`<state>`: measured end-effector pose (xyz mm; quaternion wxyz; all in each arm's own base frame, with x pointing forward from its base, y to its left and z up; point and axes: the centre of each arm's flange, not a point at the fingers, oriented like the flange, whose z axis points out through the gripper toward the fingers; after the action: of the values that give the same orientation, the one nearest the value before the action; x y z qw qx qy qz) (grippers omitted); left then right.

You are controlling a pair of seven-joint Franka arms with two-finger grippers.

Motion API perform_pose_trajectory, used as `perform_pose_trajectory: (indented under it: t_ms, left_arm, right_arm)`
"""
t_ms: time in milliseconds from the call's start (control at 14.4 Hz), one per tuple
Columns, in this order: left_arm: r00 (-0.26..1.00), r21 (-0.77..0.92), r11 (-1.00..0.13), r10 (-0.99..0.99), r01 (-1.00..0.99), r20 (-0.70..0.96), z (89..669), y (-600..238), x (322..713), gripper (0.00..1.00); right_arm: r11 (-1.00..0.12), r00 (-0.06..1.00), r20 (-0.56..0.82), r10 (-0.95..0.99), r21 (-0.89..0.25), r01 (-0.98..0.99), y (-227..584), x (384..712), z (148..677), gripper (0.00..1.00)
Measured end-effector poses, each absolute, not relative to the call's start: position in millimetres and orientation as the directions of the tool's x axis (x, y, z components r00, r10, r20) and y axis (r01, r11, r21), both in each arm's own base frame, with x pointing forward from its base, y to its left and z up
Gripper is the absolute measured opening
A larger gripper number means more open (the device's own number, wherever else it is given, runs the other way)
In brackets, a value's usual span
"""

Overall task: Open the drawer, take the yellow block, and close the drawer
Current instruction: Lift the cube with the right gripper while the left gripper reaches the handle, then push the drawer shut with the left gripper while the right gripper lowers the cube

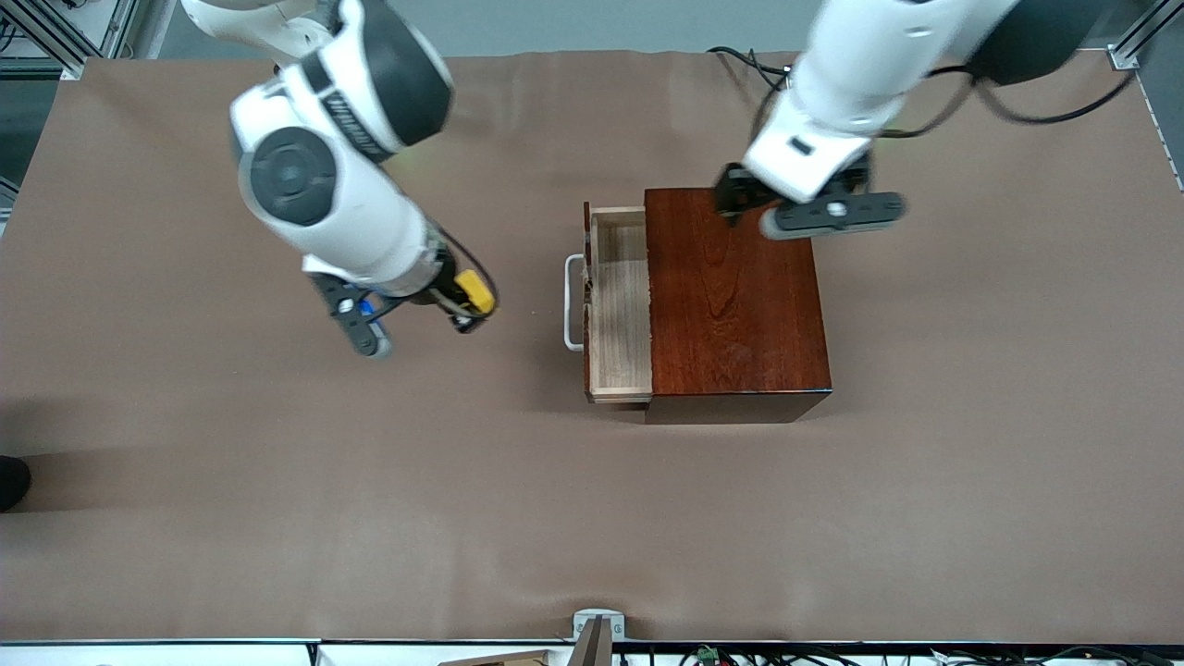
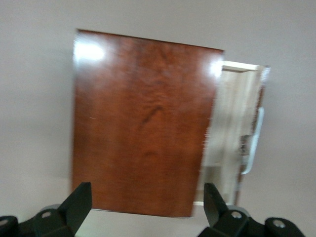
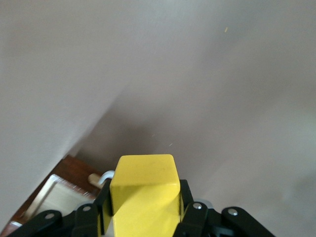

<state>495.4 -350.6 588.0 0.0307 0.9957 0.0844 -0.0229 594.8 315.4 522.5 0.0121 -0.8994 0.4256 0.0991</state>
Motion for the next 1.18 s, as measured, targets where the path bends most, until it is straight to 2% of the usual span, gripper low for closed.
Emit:
perform_pose_trajectory:
  t_ms: [208, 623, 830, 1176]
  left_arm:
    - [0.955, 0.092, -0.95, 0.294, 0.297, -0.045, 561, -416, 491, 1.0]
    - [0.845, 0.178, -0.829, 0.533, 0.531, -0.036, 500, -521, 479, 1.0]
    - [0.775, 0.217, -0.755, 0.632, 0.619, -0.012, 455, -567, 471, 1.0]
    - [0.677, 0.251, -0.67, 0.732, 0.698, 0.074, 369, -624, 445, 1.0]
  right_arm:
    - [-0.714, 0.688, -0.215, -0.693, 0.07, -0.697, 261, 612, 521, 0.55]
    - [-0.865, 0.819, -0.304, -0.487, 0.033, -0.501, 118, 644, 473, 0.55]
    - [-0.914, 0.868, -0.308, -0.389, 0.015, -0.404, 78, 647, 426, 0.55]
    - [-0.978, 0.923, -0.335, -0.191, -0.015, -0.208, 13, 631, 345, 0.55]
